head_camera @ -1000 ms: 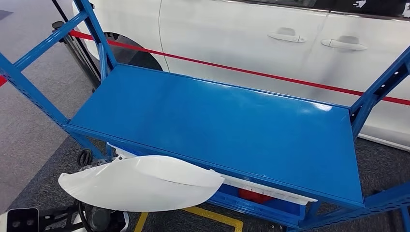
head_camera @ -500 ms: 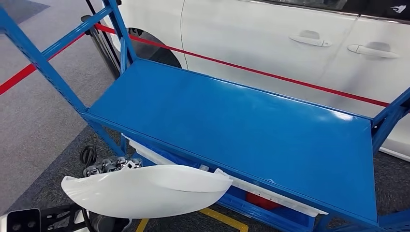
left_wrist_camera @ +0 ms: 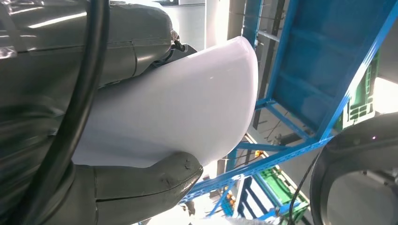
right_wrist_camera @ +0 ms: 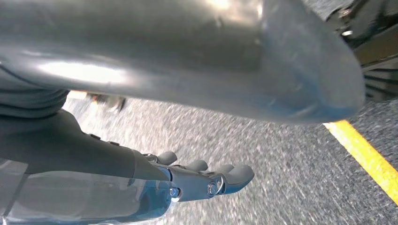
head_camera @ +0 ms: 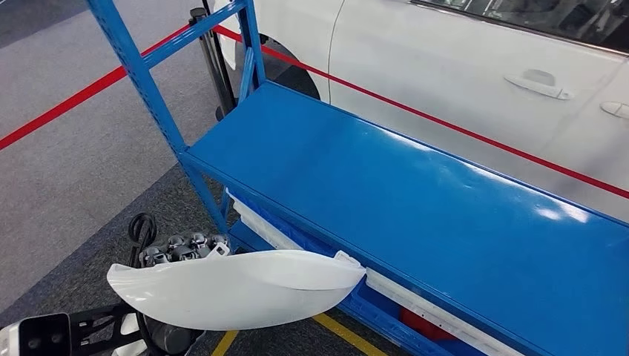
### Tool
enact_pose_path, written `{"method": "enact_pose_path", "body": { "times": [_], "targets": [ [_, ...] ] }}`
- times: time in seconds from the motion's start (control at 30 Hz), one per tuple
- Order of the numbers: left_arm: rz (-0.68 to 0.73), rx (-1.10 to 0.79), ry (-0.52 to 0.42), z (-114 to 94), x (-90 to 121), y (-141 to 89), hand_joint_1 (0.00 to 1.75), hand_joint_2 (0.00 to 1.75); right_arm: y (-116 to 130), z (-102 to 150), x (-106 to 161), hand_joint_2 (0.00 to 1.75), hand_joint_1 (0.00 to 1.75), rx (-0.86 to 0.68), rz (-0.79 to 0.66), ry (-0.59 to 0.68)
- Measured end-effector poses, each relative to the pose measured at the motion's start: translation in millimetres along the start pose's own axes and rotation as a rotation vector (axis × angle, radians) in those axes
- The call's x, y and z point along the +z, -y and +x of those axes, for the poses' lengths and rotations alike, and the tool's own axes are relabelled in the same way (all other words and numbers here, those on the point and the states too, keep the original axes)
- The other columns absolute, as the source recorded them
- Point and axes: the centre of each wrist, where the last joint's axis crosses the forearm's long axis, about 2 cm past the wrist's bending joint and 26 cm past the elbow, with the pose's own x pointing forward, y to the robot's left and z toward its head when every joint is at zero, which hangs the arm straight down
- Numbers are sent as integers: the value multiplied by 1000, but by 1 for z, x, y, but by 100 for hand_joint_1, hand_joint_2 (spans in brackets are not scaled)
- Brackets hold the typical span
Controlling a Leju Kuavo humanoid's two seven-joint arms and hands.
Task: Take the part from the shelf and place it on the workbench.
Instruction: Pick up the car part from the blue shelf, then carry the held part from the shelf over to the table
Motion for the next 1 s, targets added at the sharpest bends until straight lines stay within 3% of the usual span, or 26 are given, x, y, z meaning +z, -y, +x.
{"method": "enact_pose_path", "body": {
  "times": [0.33, 1.0],
  "targets": [
    [-103, 45, -20, -15, -19, -7, 175, 175, 6, 4, 0, 0, 0, -7, -24, 23],
    [-106, 59, -62, -28, -24, -7, 175, 175, 5, 4, 0, 0, 0, -16, -26, 25]
  ]
}}
